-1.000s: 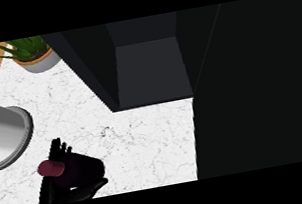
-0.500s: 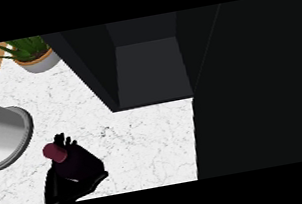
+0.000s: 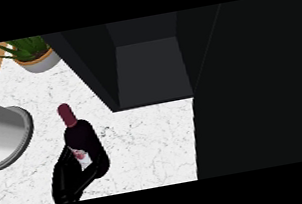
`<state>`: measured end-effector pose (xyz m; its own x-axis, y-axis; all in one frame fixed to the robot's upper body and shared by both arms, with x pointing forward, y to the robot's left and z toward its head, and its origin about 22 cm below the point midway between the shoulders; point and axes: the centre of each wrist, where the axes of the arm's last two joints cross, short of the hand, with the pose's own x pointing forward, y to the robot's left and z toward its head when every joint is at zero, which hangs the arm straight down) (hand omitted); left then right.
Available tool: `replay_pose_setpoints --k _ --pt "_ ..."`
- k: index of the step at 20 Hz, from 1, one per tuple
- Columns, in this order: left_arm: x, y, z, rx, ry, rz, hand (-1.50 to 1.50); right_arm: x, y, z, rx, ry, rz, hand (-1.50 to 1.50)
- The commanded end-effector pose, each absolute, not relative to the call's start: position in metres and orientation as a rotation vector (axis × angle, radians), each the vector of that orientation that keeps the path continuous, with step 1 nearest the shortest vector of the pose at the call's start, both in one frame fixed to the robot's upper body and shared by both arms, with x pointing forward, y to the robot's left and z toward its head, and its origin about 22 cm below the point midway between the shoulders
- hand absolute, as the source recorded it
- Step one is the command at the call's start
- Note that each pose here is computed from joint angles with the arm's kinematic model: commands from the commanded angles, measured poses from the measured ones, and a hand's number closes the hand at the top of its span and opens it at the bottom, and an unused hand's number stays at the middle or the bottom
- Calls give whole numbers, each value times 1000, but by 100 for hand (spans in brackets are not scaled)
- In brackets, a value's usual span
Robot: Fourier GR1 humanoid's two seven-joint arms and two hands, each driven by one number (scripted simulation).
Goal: Pick up the wine, place it into the cabinet and close the cabinet
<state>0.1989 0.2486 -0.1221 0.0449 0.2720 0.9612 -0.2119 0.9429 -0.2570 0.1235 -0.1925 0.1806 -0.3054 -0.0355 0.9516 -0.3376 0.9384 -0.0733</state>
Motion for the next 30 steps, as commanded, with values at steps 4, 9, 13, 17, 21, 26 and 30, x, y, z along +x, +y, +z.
replay_pose_setpoints --k 4,9,13,17,21,26,30 --pt "205 238 -129 3 -1527 305 150 78 -201 214 344 -1935 271 -150" --pt "199 268 -126 -72 -1613 359 150 82 -205 210 328 -1936 279 -150" --pt "188 282 -123 -133 -1720 354 150 78 -206 214 362 -1931 292 -150" --pt "187 279 -104 -167 -1798 354 150 76 -204 210 344 -1938 276 -150" --pt "198 274 -88 -251 -1800 333 150 83 -209 209 339 -1938 284 -150" --pt "221 219 -52 -294 -1809 282 150 80 -210 214 353 -1947 311 -150" --pt "218 187 -21 -304 -1810 241 150 91 -197 205 352 -1924 282 -150"
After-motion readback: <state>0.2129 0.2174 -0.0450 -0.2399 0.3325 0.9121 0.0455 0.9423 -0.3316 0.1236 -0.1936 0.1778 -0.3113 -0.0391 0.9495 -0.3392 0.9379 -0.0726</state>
